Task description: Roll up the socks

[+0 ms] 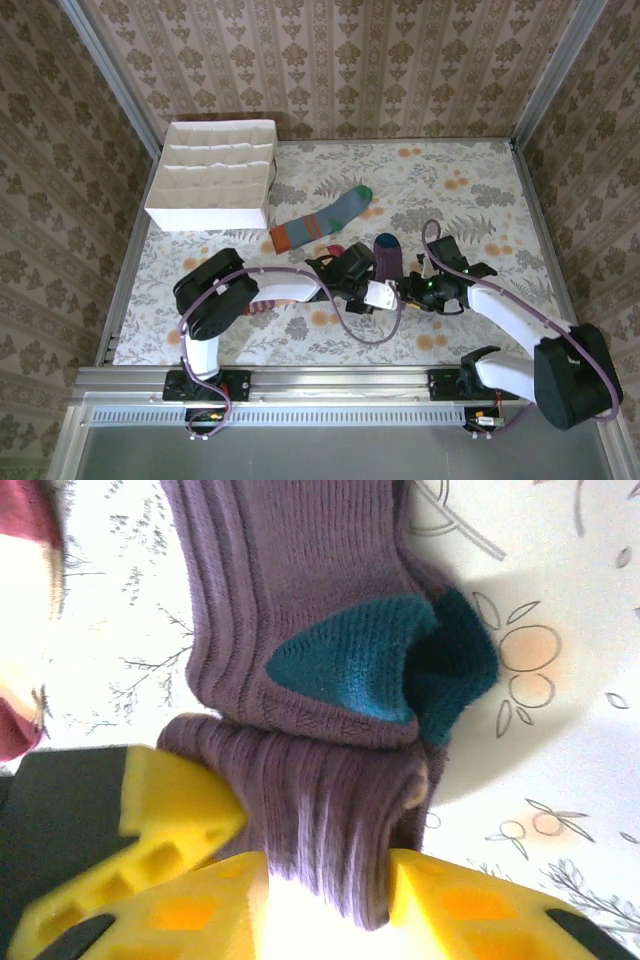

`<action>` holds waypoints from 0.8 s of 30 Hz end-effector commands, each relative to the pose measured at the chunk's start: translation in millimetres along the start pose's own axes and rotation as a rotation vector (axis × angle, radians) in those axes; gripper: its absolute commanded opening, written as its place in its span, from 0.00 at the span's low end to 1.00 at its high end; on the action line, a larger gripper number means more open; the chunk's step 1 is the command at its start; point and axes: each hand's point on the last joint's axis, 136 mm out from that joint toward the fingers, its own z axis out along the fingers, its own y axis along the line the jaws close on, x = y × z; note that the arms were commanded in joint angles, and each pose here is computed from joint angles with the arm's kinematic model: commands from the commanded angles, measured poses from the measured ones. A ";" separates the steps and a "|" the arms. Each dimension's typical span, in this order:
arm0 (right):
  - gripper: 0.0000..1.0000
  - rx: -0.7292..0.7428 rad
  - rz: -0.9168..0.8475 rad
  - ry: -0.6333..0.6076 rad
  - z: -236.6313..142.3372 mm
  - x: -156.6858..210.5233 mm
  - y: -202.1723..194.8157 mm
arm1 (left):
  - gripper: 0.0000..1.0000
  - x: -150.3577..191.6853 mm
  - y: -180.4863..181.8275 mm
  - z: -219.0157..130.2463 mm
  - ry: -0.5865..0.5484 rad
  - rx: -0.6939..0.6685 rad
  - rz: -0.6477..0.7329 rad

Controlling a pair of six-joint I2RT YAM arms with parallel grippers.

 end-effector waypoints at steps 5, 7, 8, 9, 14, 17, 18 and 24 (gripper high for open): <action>0.43 -0.018 -0.058 -0.076 -16.4 -6.1 0.8 | 0.00 5.3 -23.8 -8.2 -0.065 0.298 -0.390; 0.44 -0.060 -0.064 -0.091 -14.5 -8.3 6.7 | 0.00 3.9 -17.8 -9.1 -0.084 0.319 -0.447; 0.44 -0.082 -0.067 -0.096 -13.6 -9.3 10.3 | 0.00 4.0 -14.4 -9.2 -0.093 0.328 -0.478; 0.45 -0.102 -0.070 -0.100 -12.4 -10.2 13.4 | 0.00 4.3 -11.3 -9.3 -0.102 0.335 -0.508; 0.48 -0.146 -0.106 -0.099 -5.3 -12.4 24.0 | 0.00 3.6 1.5 -9.0 -0.145 0.366 -0.611; 0.50 -0.142 -0.118 -0.092 1.4 -13.5 22.5 | 0.00 4.1 7.3 -8.7 -0.174 0.388 -0.664; 0.50 -0.143 -0.119 -0.087 4.2 -13.7 22.1 | 0.00 4.3 8.4 -8.5 -0.181 0.392 -0.678; 0.49 -0.124 -0.120 -0.047 21.7 -12.7 17.4 | 0.00 5.9 12.6 -6.2 -0.205 0.402 -0.722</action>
